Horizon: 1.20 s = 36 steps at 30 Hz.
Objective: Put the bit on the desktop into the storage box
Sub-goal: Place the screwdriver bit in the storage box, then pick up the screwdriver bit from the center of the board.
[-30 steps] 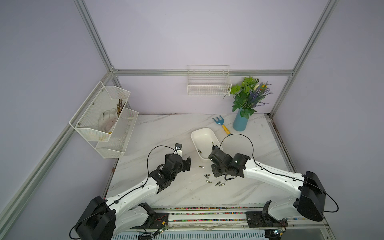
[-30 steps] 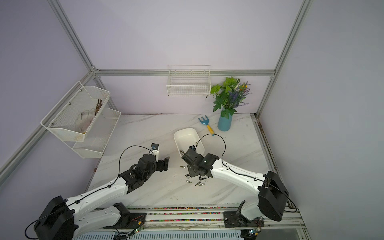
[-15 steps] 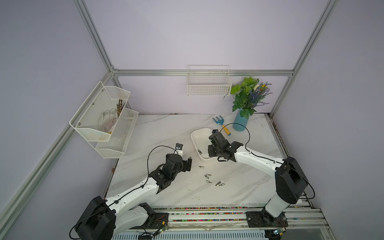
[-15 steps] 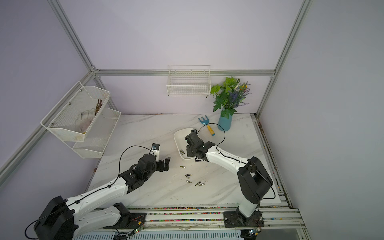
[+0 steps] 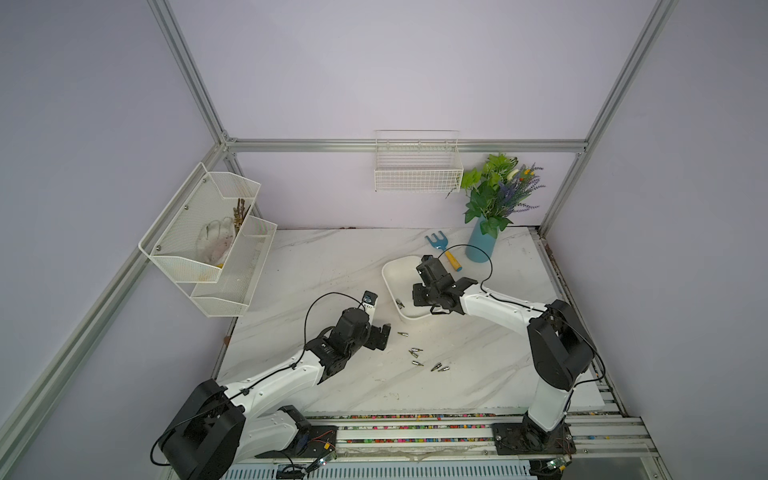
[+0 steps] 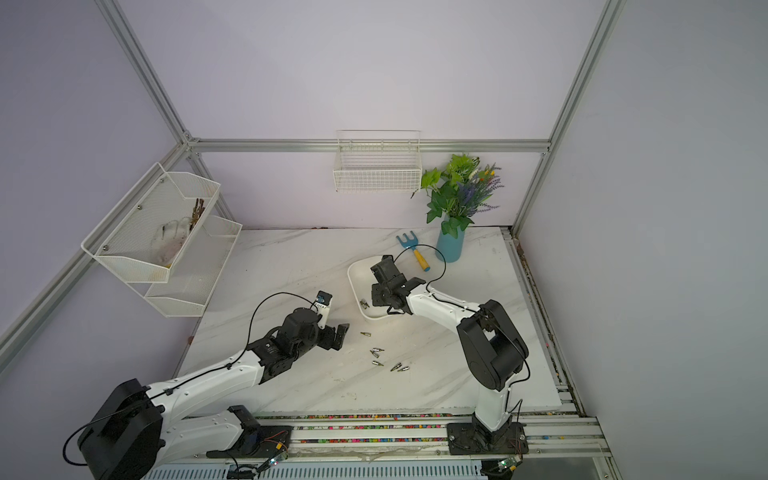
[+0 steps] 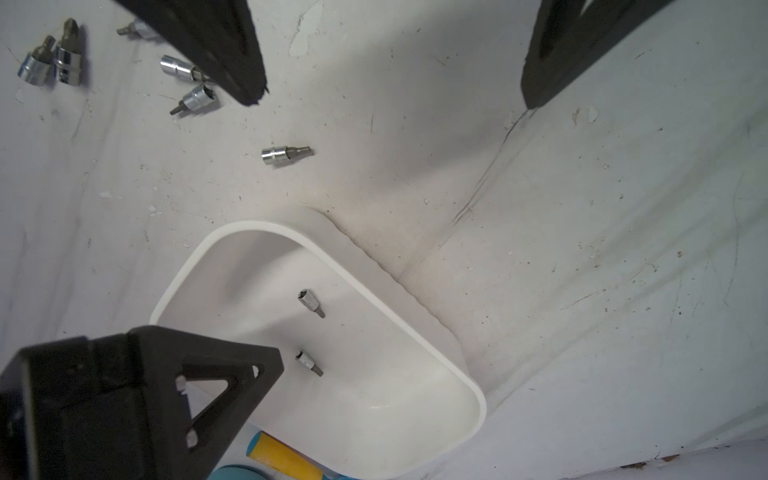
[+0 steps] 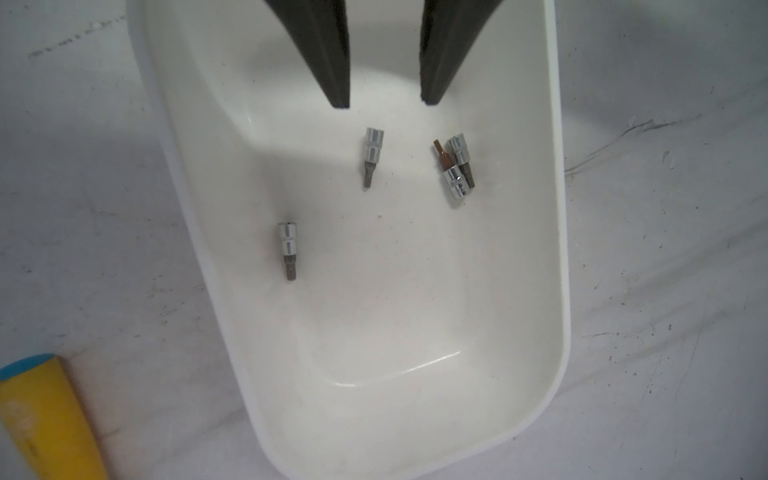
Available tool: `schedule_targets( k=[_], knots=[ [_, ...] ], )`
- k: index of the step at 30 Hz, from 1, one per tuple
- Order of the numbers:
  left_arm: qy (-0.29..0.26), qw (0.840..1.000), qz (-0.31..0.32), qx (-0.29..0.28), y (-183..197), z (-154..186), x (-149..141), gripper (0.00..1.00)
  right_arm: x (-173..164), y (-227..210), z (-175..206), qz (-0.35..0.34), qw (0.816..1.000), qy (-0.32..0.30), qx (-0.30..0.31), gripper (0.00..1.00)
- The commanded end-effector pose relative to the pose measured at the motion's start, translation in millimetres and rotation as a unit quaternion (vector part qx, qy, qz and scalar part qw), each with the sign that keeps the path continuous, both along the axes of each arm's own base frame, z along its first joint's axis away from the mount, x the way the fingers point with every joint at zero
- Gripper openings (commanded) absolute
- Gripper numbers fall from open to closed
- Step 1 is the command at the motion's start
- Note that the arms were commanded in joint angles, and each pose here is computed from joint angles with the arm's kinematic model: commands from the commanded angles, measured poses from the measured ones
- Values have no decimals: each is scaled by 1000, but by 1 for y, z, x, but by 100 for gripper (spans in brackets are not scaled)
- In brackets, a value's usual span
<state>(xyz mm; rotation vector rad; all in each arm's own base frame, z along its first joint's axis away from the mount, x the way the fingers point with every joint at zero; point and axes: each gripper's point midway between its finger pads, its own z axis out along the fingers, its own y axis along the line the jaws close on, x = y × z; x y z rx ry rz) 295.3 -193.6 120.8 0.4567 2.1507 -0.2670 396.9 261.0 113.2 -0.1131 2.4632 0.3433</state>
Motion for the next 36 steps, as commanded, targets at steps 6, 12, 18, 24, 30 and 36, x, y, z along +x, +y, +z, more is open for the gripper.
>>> schedule_targets(
  k=[6,12,18,24,30,36],
  knots=[
    [-24,992,-117,-39,-47,32,-4,100,-31,-37,50,0,998,-60,11,41],
    [7,982,-183,-36,-80,28,-24,100,-59,-78,57,-30,993,-110,-9,48],
    [66,970,-233,-33,-113,19,-50,100,-80,-117,55,-84,982,-167,-9,69],
    [128,957,-255,-46,-134,13,-72,100,-94,-153,62,-148,966,-211,-10,100],
    [196,944,-267,-2,-146,-19,-86,96,-105,-182,79,-207,945,-253,-2,100],
    [214,937,-274,24,-149,-36,-90,86,-117,-198,91,-234,927,-292,25,100]
  ],
)
